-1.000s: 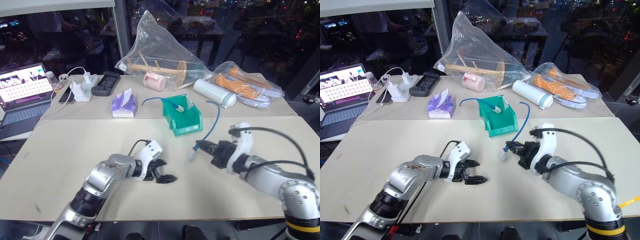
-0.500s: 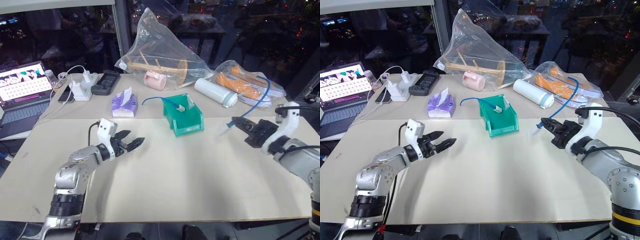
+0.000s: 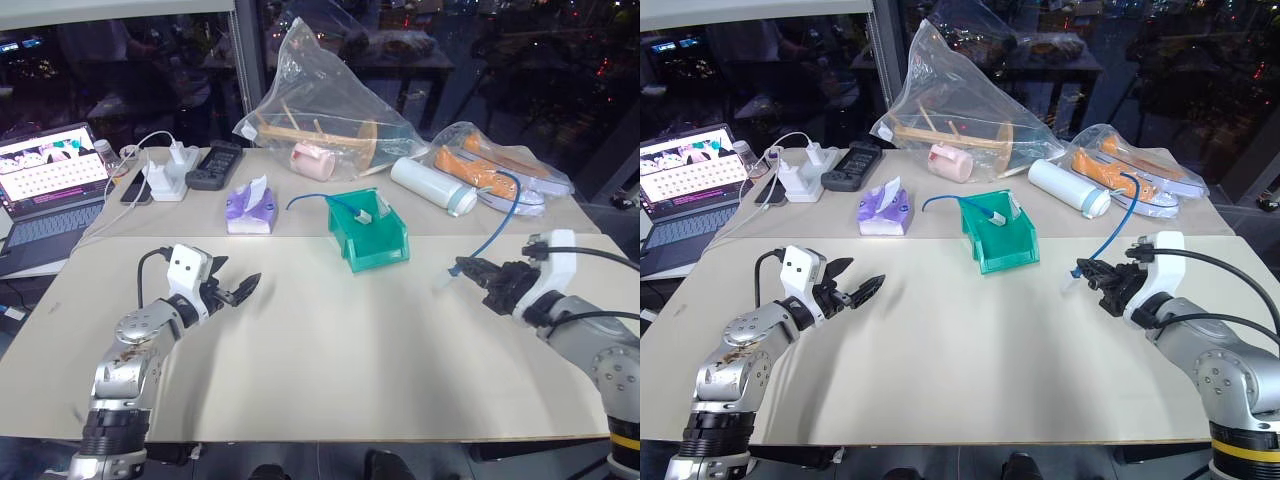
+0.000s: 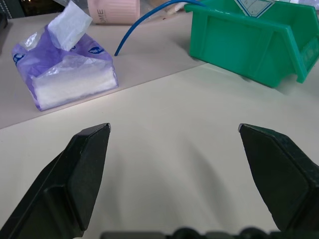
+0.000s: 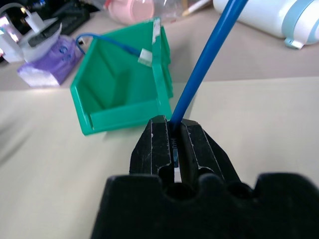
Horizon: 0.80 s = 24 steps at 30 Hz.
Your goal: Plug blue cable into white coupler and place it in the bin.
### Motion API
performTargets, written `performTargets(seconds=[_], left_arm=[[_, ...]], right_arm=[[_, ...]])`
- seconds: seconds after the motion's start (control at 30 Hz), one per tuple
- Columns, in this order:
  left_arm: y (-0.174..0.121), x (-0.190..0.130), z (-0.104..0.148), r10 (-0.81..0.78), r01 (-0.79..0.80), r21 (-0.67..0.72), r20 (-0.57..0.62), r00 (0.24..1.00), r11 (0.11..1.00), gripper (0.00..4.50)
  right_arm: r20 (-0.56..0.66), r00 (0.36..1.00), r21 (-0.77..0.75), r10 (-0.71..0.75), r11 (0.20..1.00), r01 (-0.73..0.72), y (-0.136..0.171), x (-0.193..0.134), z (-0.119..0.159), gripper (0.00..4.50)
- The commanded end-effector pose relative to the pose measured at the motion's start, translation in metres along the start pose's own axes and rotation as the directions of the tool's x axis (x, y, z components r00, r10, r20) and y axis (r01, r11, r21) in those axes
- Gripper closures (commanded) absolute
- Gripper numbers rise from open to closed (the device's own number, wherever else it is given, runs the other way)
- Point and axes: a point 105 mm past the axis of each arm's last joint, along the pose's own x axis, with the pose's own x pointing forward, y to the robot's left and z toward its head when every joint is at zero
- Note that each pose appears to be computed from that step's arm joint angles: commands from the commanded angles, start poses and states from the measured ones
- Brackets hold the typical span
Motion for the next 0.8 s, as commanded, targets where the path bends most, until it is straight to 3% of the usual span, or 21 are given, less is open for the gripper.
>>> performTargets(seconds=[0.03,0.23,0.5,0.53,0.63,0.73,0.77,0.8], left_arm=[[-0.002,-0.002,0.01,-0.004,0.002,0.043,0.037,0.999,0.999,0.05],[-0.013,-0.005,0.014,-0.043,0.043,0.003,0.101,0.994,0.999,0.05],[-0.027,-0.006,0.009,-0.065,0.065,0.006,0.102,0.993,0.998,0.05],[-0.028,-0.005,0.009,-0.065,0.065,0.006,0.103,0.993,0.998,0.0],[-0.024,-0.004,0.016,-0.025,0.024,0.005,0.144,0.989,1.0,0.0],[-0.019,-0.002,0.026,-0.002,0.003,-0.008,0.183,0.983,1.0,0.0],[-0.019,-0.001,0.027,-0.005,0.007,-0.006,0.182,0.983,1.0,0.0],[-0.018,-0.001,0.028,-0.008,0.009,-0.005,0.18,0.984,1.0,0.0]], right_arm=[[0.125,0.991,-0.076,0.057,0.996,-0.048,0.015,0.018,0.035,4.5],[0.174,0.969,-0.21,0.174,0.968,-0.136,0.043,0.071,0.073,4.5],[0.07,0.974,-0.368,0.216,0.913,-0.176,0.056,0.133,0.066,4.5],[0.068,0.974,-0.368,0.218,0.913,-0.179,0.057,0.137,0.066,3.8],[0.079,0.967,-0.357,0.244,0.912,-0.201,0.062,0.142,0.07,3.11],[0.136,0.954,-0.34,0.268,0.917,-0.209,0.066,0.136,0.088,2.07],[0.152,0.949,-0.338,0.277,0.917,-0.214,0.066,0.13,0.096,2.07],[0.161,0.945,-0.338,0.285,0.915,-0.218,0.066,0.125,0.1,1.37]])
